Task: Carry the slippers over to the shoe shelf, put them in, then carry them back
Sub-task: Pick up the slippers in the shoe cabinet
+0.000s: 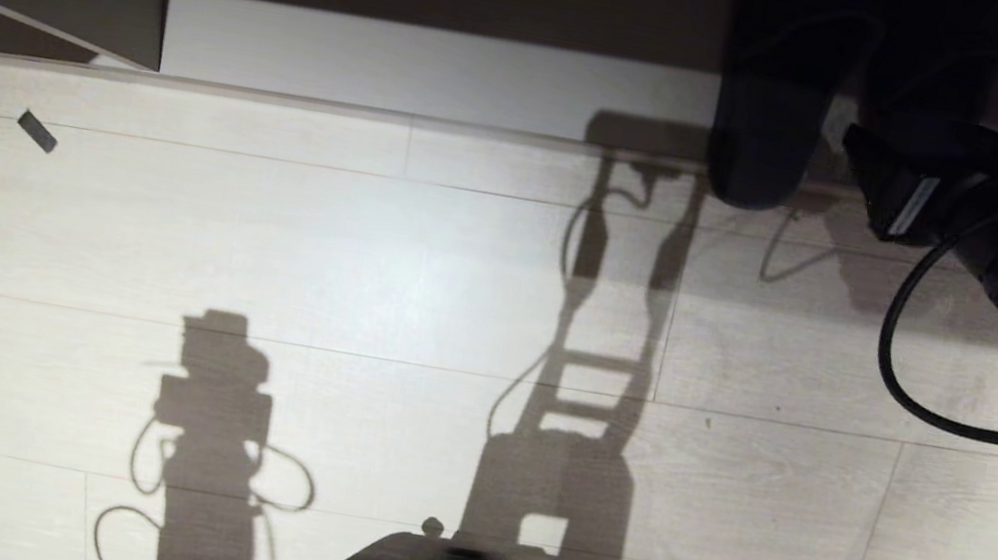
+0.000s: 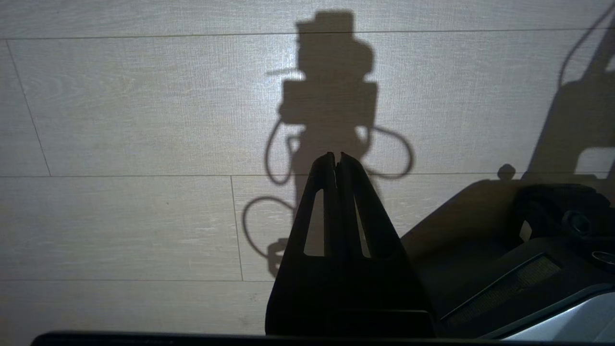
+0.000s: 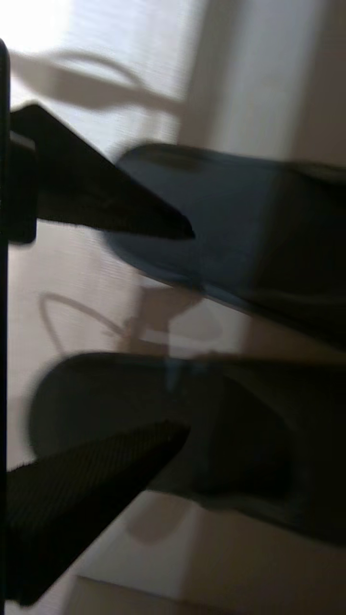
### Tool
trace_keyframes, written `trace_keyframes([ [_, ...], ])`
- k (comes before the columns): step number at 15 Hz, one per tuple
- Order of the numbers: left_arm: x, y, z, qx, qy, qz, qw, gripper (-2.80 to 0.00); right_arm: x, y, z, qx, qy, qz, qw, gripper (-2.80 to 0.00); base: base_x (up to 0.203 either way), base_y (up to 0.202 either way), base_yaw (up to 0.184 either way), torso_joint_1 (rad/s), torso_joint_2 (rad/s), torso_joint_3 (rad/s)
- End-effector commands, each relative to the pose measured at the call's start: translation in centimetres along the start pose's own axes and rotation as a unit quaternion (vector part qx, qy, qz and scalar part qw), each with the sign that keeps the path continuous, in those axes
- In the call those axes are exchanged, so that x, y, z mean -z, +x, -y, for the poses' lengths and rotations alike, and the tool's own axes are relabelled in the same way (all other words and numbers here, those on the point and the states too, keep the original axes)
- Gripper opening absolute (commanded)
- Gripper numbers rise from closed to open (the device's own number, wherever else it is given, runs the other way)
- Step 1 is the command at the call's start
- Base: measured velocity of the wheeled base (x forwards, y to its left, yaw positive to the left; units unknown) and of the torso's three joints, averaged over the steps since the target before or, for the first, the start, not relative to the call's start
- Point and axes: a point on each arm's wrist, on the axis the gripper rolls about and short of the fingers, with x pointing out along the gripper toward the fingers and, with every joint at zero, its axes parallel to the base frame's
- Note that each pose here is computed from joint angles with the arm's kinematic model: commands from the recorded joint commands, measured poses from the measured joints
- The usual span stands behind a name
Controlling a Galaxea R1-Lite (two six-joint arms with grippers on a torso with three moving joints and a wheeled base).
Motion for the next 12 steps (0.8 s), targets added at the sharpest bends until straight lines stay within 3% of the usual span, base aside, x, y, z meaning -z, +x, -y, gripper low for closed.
trace_keyframes([
  [1, 0.0, 0.0, 0.0, 0.0, 0.0, 0.0, 1.0, -2.8, 0.5, 1.9, -0.5, 0.019, 0.003, 0.012, 1.0, 0.0, 0.0, 0.0, 0.0, 0.0, 0.0, 0.0],
  [9, 0.0, 0.0, 0.0, 0.0, 0.0, 0.001, 1.0, -2.8, 1.6, 5.2, -1.3, 0.044, 0.014, 0.027, 0.999, 0.0, 0.0, 0.0, 0.0, 0.0, 0.0, 0.0],
  [12, 0.0, 0.0, 0.0, 0.0, 0.0, 0.0, 1.0, -2.8, 1.4, 6.9, -1.5, 0.058, 0.025, 0.06, 0.996, 0.0, 0.0, 0.0, 0.0, 0.0, 0.0, 0.0],
])
